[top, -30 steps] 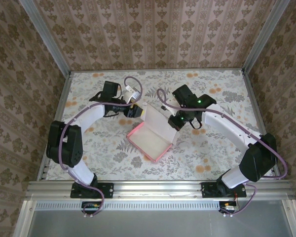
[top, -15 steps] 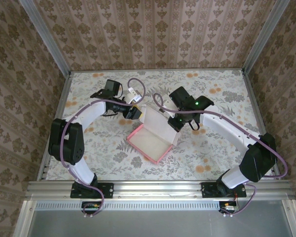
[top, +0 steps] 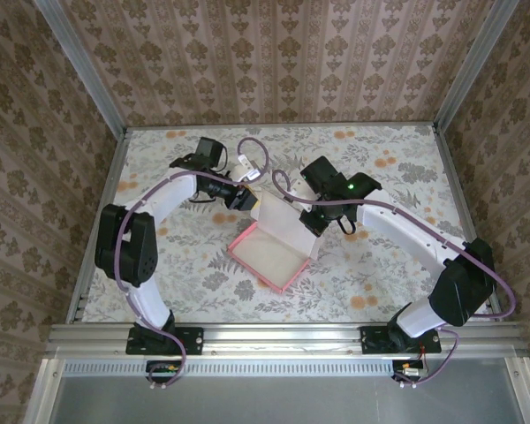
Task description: Fold the paper box
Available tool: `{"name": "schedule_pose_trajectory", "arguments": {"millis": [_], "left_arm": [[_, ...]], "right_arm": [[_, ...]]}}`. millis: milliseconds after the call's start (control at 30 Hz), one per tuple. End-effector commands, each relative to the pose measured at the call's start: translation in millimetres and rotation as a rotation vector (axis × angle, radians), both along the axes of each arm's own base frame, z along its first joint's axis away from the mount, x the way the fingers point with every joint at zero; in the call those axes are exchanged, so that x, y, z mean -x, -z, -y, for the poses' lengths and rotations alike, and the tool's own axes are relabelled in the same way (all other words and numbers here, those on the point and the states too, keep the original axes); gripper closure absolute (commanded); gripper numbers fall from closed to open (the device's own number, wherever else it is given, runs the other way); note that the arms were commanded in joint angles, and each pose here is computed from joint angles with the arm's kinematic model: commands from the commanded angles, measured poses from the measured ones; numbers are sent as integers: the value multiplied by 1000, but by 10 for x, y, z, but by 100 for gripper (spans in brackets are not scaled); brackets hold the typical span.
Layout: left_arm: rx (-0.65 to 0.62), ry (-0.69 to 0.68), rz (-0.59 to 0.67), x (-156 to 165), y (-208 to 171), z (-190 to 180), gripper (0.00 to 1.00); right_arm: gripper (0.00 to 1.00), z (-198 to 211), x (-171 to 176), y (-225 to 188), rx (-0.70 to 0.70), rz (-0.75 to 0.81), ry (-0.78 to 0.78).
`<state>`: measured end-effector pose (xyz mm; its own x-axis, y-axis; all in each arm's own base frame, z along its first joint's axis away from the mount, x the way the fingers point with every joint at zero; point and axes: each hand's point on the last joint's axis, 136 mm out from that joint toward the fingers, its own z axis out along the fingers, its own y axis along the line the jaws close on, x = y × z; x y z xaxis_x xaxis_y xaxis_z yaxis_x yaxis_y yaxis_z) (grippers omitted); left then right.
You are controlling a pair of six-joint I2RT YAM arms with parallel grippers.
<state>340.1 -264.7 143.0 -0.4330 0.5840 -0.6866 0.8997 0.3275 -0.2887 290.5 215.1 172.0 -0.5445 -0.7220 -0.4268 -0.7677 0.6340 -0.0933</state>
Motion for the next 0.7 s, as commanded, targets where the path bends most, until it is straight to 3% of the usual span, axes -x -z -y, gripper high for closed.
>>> {"name": "schedule_pose_trajectory", "arguments": {"millis": [0, 200, 300, 467, 667], "left_arm": [[-30, 38, -6, 57, -15, 3, 66], [-77, 51, 7, 112, 6, 24, 76], [-118, 32, 27, 98, 31, 13, 89], [-118, -4, 96, 133, -46, 81, 94], [-109, -76, 121, 160, -48, 34, 95]], "right_arm": [[94, 40, -1, -63, 14, 45, -9], [94, 36, -20, -59, 18, 52, -5], [94, 39, -34, -76, 15, 61, 3], [92, -5, -86, -179, -40, 87, 43], [75, -56, -112, -361, -209, 83, 145]]}}
